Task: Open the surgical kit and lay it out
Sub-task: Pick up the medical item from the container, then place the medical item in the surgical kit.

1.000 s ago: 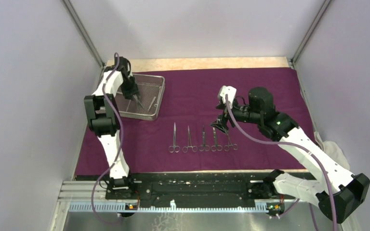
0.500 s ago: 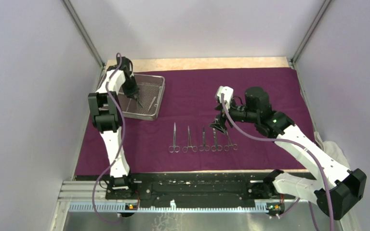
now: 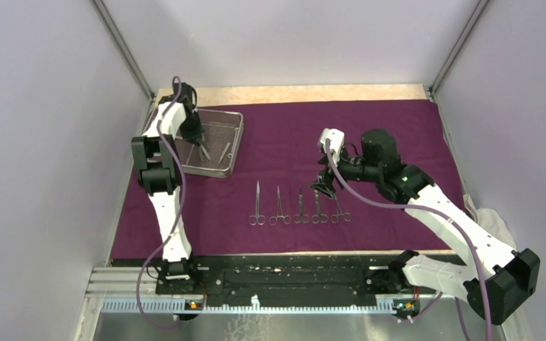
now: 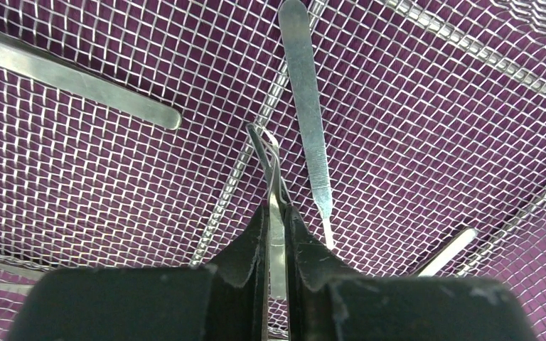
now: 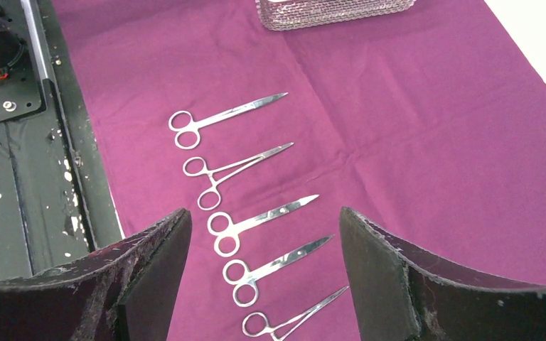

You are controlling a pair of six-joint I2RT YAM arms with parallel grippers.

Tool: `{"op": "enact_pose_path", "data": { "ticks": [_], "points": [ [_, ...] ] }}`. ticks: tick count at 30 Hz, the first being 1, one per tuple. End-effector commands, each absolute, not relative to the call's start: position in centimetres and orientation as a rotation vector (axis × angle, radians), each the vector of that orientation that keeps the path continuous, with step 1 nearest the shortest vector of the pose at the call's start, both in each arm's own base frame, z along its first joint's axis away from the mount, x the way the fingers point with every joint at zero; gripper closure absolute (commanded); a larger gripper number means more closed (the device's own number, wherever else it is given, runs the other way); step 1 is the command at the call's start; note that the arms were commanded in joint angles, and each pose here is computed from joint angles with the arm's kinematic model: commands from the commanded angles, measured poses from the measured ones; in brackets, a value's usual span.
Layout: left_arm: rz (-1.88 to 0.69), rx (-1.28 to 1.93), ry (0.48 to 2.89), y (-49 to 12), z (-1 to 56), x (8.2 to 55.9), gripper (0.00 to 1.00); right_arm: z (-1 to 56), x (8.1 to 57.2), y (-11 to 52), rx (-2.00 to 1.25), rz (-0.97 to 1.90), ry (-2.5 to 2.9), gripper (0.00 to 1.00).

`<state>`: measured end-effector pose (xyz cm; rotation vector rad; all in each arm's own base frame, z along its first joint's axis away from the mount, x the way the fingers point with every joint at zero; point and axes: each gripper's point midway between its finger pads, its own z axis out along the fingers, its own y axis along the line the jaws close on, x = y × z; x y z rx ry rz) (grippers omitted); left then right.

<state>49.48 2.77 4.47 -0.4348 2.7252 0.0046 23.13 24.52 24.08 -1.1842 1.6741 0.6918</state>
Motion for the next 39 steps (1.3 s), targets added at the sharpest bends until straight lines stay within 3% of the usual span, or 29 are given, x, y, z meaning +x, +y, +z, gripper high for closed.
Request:
{"op": "enact_pose_path", "data": {
  "ticks": [1, 5, 11, 14, 18, 22, 27, 32, 39],
  "points": [
    [0.03, -0.363, 2.668, 2.8, 7.3, 50.7, 0.91, 24.8, 23.4, 24.7, -1.186, 0.694, 1.629, 0.25],
    [0.112, -0.318, 2.642, 3.1, 10.1, 50.4, 0.94, 24.8, 23.2, 24.8, -1.188, 0.703, 1.623, 0.25],
    [0.573, -0.219, 2.572, 4.2, 13.8, 47.9, 1.0, 24.7, 23.0, 25.0, -1.173, 0.729, 1.616, 0.26],
    [0.555, -0.296, 2.522, 4.3, 15.6, 47.4, 1.0, 24.8, 23.2, 25.0, -1.144, 0.736, 1.625, 0.26],
    [0.153, -0.366, 2.473, -0.5, 18.8, 47.9, 1.0, 25.6, 25.0, 24.9, -0.951, 0.73, 1.71, 0.24],
    [-0.519, -0.323, 2.425, -9.3, 21.7, 47.1, 1.0, 26.7, 28.3, 24.5, -0.599, 0.732, 1.878, 0.21],
    [-1.302, -0.075, 2.01, -18.4, 28.6, 43.3, 1.0, 28.4, 29.9, 27.5, -0.412, 0.968, 2.038, 0.22],
    [-1.569, 0.162, 1.843, -23.7, 31.4, 37.6, 1.0, 30.6, 28.6, 30.2, -0.528, 1.381, 2.042, 0.28],
    [-1.753, 0.419, 1.705, -27.7, 34.5, 31.8, 1.0, 35.5, 27.8, 28.0, -0.479, 1.803, 1.769, 0.29]
  ]
}}
